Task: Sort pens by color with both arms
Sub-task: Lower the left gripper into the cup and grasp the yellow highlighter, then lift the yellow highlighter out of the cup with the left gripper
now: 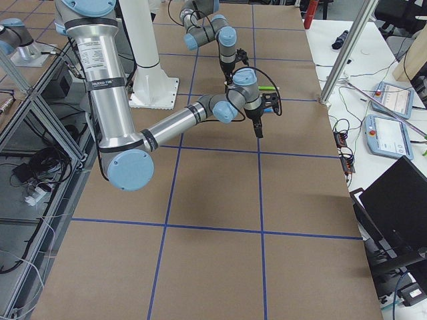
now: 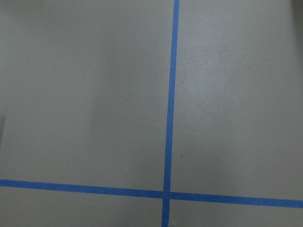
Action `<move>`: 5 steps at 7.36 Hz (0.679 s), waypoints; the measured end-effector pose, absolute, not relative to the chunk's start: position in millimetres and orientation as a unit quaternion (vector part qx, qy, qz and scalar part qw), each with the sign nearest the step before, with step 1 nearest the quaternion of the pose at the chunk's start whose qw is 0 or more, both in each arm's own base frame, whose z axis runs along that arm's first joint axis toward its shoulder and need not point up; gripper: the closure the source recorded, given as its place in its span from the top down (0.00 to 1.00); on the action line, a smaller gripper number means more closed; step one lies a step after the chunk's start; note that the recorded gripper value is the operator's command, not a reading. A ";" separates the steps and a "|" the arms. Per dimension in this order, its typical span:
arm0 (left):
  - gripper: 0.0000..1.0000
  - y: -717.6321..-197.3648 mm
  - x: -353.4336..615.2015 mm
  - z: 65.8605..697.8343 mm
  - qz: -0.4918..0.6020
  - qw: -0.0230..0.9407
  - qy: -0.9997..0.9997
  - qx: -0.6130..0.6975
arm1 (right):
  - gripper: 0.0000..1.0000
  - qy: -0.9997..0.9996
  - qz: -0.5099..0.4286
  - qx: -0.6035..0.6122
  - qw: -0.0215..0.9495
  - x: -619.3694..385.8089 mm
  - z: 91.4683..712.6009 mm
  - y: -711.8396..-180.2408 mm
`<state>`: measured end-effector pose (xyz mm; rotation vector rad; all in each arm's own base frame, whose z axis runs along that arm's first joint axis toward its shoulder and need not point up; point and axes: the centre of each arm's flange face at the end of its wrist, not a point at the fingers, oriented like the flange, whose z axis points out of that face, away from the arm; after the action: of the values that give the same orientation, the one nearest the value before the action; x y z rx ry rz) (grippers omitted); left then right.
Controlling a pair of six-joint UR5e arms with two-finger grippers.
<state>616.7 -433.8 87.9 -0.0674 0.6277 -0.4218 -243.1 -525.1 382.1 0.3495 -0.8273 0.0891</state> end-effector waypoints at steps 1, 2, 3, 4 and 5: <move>0.00 -433.5 616.6 87.7 -0.207 0.928 0.307 -0.034 | 0.98 -0.400 0.043 0.169 0.900 -243.4 381.1 -525.3; 0.00 -433.1 616.0 86.4 -0.207 0.928 0.308 -0.034 | 0.98 -0.401 0.043 0.170 0.899 -243.5 380.2 -525.4; 0.00 -432.6 614.9 84.6 -0.207 0.927 0.310 -0.033 | 0.98 -0.401 0.043 0.170 0.899 -243.3 379.7 -525.4; 0.00 -431.8 613.5 83.2 -0.207 0.927 0.312 -0.033 | 0.98 -0.401 0.043 0.171 0.899 -243.3 379.3 -525.6; 0.00 -430.5 610.2 80.1 -0.206 0.926 0.315 -0.032 | 0.98 -0.402 0.043 0.171 0.899 -243.4 378.8 -525.7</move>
<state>610.2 -430.5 80.1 -0.0659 0.6460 -0.4216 -243.4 -525.7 378.8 0.3536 -0.8316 0.0897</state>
